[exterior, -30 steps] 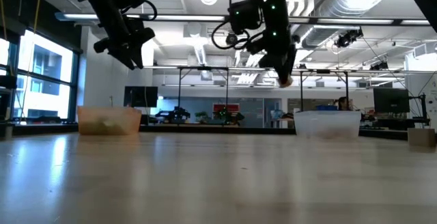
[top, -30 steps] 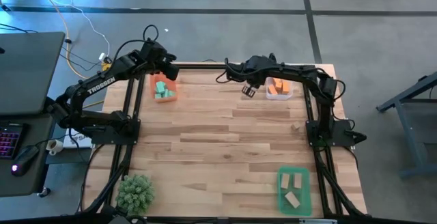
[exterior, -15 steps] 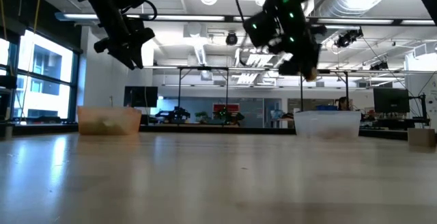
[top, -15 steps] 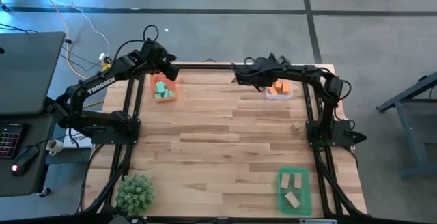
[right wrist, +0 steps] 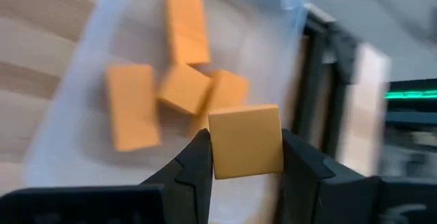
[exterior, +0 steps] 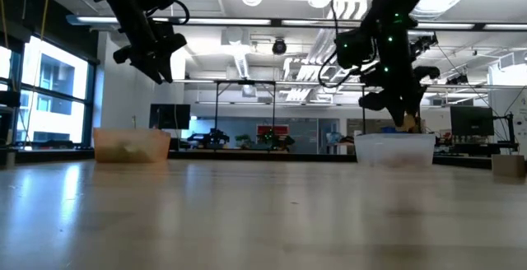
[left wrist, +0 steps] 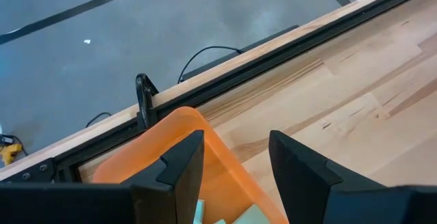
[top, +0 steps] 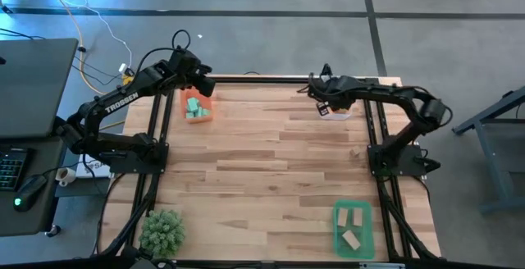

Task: Sort & place blocks by color
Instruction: Put the orange block into the transparent bin

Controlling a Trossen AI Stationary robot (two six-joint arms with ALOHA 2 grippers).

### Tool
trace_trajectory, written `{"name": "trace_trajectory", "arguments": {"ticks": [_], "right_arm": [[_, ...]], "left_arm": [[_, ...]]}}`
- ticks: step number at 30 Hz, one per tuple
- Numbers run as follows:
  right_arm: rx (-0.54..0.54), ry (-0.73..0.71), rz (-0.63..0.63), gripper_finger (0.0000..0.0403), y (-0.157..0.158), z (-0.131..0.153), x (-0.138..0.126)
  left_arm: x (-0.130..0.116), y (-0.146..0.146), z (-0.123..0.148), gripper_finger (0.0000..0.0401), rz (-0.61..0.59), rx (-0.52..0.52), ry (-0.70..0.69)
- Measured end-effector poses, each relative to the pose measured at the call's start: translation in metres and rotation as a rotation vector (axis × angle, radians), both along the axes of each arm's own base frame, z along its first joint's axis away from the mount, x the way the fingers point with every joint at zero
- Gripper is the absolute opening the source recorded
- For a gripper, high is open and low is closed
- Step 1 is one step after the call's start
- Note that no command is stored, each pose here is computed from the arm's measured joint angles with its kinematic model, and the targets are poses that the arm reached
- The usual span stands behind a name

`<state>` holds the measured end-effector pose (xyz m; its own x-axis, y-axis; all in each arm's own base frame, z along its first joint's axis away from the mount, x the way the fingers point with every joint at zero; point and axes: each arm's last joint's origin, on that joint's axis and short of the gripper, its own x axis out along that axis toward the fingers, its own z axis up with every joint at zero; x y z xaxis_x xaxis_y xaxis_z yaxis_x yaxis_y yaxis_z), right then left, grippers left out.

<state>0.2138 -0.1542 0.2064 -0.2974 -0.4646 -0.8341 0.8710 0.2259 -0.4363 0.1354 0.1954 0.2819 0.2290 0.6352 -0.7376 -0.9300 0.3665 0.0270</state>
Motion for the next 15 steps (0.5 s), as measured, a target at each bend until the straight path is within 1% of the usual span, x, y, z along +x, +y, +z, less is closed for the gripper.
{"name": "trace_trajectory", "arguments": {"ticks": [3,6,9,11,13,15], "right_arm": [[0.016,-0.148,-0.005,0.0107,-0.007,0.000,-0.007],[0.059,-0.276,-0.018,0.0107,-0.016,-0.002,-0.012],[0.099,-0.324,-0.041,0.0107,-0.023,-0.005,-0.018],[0.120,-0.330,-0.027,0.0111,-0.027,-0.005,-0.021],[0.132,-0.334,-0.018,0.0142,-0.028,-0.005,-0.022],[0.145,-0.340,-0.018,0.0187,-0.028,-0.005,-0.023]], "left_arm": [[0.000,0.000,0.000,0.0154,0.000,0.000,0.000],[0.000,0.000,0.000,0.0154,0.006,-0.001,-0.005],[0.000,0.000,0.000,0.0154,0.006,-0.002,-0.005],[0.000,0.000,0.000,0.0154,0.006,-0.002,-0.005],[0.000,0.000,0.000,0.0154,0.006,-0.002,-0.006],[0.000,0.000,0.000,0.0154,0.006,-0.002,-0.005]]}}
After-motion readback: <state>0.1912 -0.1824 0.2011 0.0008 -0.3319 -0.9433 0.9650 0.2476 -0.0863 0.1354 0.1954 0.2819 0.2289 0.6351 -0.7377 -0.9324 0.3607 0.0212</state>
